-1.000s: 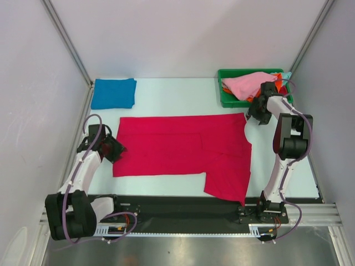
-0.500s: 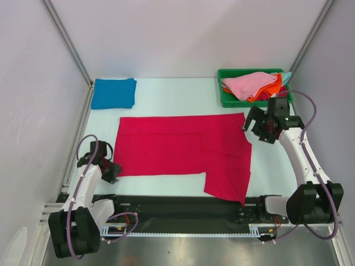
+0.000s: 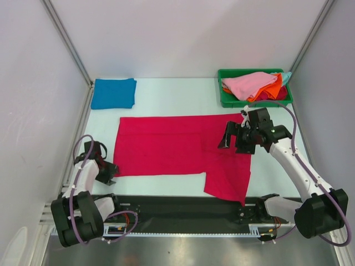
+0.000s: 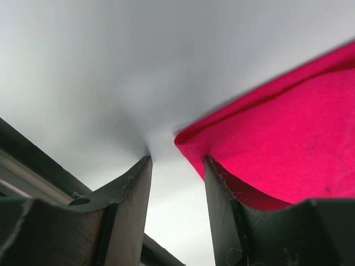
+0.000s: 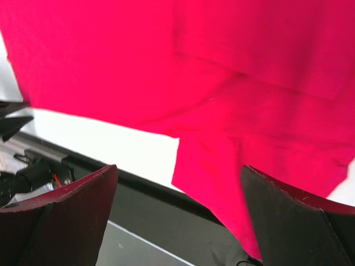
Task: Fold and stack the t-shirts
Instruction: Fold the tshirt
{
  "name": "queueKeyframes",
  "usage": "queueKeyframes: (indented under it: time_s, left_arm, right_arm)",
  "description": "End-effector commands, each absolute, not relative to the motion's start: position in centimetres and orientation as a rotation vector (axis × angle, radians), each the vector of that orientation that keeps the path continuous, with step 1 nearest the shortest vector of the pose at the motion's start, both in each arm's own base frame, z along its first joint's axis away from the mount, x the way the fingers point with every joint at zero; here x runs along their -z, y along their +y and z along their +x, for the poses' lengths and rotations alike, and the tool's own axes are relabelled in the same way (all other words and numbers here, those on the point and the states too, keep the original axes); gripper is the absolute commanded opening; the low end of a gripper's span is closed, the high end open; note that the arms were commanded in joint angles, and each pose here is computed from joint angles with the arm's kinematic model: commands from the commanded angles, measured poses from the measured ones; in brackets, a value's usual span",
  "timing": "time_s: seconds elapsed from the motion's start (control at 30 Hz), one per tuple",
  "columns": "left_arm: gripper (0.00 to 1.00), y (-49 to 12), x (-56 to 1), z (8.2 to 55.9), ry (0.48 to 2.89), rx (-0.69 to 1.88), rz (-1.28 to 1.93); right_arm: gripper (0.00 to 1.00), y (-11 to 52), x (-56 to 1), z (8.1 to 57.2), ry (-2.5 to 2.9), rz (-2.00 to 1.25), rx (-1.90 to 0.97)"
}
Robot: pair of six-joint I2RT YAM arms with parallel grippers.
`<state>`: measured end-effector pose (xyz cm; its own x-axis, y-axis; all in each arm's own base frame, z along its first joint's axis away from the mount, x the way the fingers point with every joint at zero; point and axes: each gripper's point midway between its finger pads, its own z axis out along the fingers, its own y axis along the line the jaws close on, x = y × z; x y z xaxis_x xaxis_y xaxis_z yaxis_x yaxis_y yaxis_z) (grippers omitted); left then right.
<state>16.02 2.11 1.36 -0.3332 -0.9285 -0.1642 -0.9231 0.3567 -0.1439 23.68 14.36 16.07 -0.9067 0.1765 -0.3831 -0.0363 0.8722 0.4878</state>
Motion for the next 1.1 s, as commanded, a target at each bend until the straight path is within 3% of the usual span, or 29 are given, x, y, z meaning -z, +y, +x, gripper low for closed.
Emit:
queueKeyframes:
  time_s: [0.0,0.33,0.5,0.57,0.63,0.67,0.7,0.83,0.87,0.93,1.0,1.07]
  left_arm:
    - [0.48,3.1,-2.1,17.1,2.363,0.041,-1.656]
    - [0.39,4.1,-1.8,17.8,2.337,0.016,-1.666]
    - [0.15,3.6,-0.6,18.0,2.361,0.059,-1.653]
    - [0.00,4.0,-0.6,18.1,2.363,0.040,-1.647]
    - [0.00,4.6,-1.2,18.9,2.341,0.030,-1.619]
    - [0.00,5.0,-1.5,19.1,2.336,0.019,-1.601]
    - [0.00,5.4,-2.2,19.7,2.310,0.011,-1.585]
    - [0.00,6.2,-3.6,21.0,2.260,0.012,-1.544]
    - [0.00,6.1,-3.8,21.4,2.253,0.032,-1.538]
    - [0.00,5.9,-3.7,21.5,2.256,0.052,-1.535]
    - [0.00,5.5,-3.6,21.7,2.253,0.084,-1.534]
    - [0.00,5.2,-3.0,21.4,2.261,0.102,-1.542]
  right_arm:
    - [1.00,16.1,-16.6,23.3,2.581,-0.016,-0.806]
    - [1.00,15.0,-14.8,21.9,2.675,0.040,-0.732]
    - [0.99,13.7,-12.8,19.5,2.793,0.140,-0.657]
    - [0.98,13.0,-11.2,17.6,2.884,0.210,-0.607]
    - [0.98,12.6,-10.3,16.3,2.941,0.267,-0.583]
    - [0.95,12.3,-9.6,15.3,2.980,0.308,-0.567]
    - [0.87,12.0,-9.4,14.9,2.986,0.338,-0.549]
    - [0.75,11.1,-8.8,12.9,3.028,0.459,-0.477]
    - [0.69,9.9,-8.4,12.4,3.038,0.492,-0.381]
    - [0.44,8.8,-8.3,12.0,3.027,0.604,-0.277]
    - [0.29,8.2,-8.1,12.2,2.996,0.724,-0.219]
    - [0.27,7.8,-7.8,12.8,2.960,0.834,-0.226]
